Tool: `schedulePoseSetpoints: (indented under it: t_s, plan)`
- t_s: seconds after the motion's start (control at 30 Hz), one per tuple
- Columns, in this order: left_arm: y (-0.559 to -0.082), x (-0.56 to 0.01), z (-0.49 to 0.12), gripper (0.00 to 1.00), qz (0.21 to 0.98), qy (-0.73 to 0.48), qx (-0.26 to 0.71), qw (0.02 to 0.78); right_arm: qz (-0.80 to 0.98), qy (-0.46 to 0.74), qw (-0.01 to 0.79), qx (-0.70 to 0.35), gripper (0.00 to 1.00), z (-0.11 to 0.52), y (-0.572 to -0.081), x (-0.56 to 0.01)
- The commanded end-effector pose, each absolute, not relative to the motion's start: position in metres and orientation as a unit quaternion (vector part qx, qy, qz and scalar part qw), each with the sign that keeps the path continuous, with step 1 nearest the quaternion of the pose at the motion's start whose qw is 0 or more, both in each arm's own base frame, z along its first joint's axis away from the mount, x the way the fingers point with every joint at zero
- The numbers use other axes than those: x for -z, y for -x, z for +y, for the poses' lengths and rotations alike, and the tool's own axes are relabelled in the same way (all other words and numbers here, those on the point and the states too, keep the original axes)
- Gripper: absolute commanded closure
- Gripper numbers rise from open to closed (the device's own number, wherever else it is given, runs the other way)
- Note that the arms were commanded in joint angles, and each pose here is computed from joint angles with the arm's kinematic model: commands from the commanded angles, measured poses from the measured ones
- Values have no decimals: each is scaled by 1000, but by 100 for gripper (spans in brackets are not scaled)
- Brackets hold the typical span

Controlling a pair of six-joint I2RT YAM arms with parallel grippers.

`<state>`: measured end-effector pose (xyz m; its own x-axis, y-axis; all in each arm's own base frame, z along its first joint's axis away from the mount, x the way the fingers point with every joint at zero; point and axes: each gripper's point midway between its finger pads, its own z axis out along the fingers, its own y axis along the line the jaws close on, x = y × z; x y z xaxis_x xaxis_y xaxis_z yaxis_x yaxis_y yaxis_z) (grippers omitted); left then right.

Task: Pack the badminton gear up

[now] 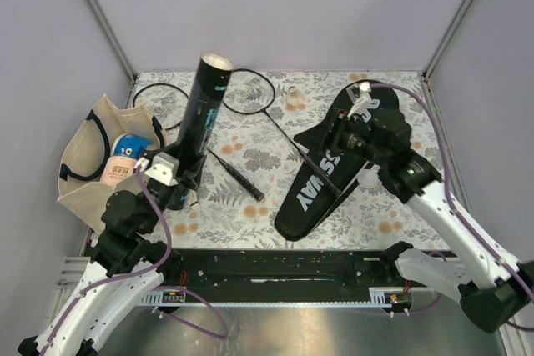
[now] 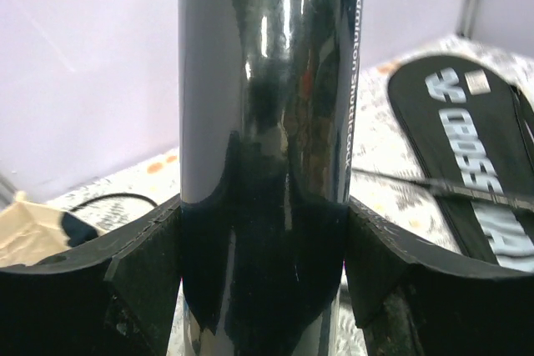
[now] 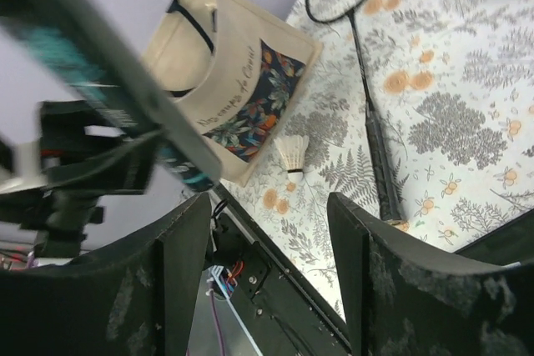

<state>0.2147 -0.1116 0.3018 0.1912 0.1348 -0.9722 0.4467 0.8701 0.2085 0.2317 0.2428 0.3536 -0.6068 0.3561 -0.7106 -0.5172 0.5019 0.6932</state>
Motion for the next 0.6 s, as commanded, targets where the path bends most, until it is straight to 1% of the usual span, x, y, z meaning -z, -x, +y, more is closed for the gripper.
schedulePoseSetpoints:
  t_s: [0.0,0.07,0.13,0.3,0.57]
  plan:
    - [-200,-397,-76,73,534,-114,107,831,747,49,411,-520,34,279,-259,-325]
    - [-194,-405,-79,72,531,-124,121,830,763,65,385,-515,31,302,-265,-303]
    - [-187,-409,-82,71,538,-139,133,820,754,102,370,-533,27,330,-270,-296]
    - [-169,-424,-81,71,539,-140,166,814,749,182,309,-558,27,403,-278,-264]
    - [-148,-424,-80,71,522,-142,200,817,744,238,245,-575,26,509,-293,-221]
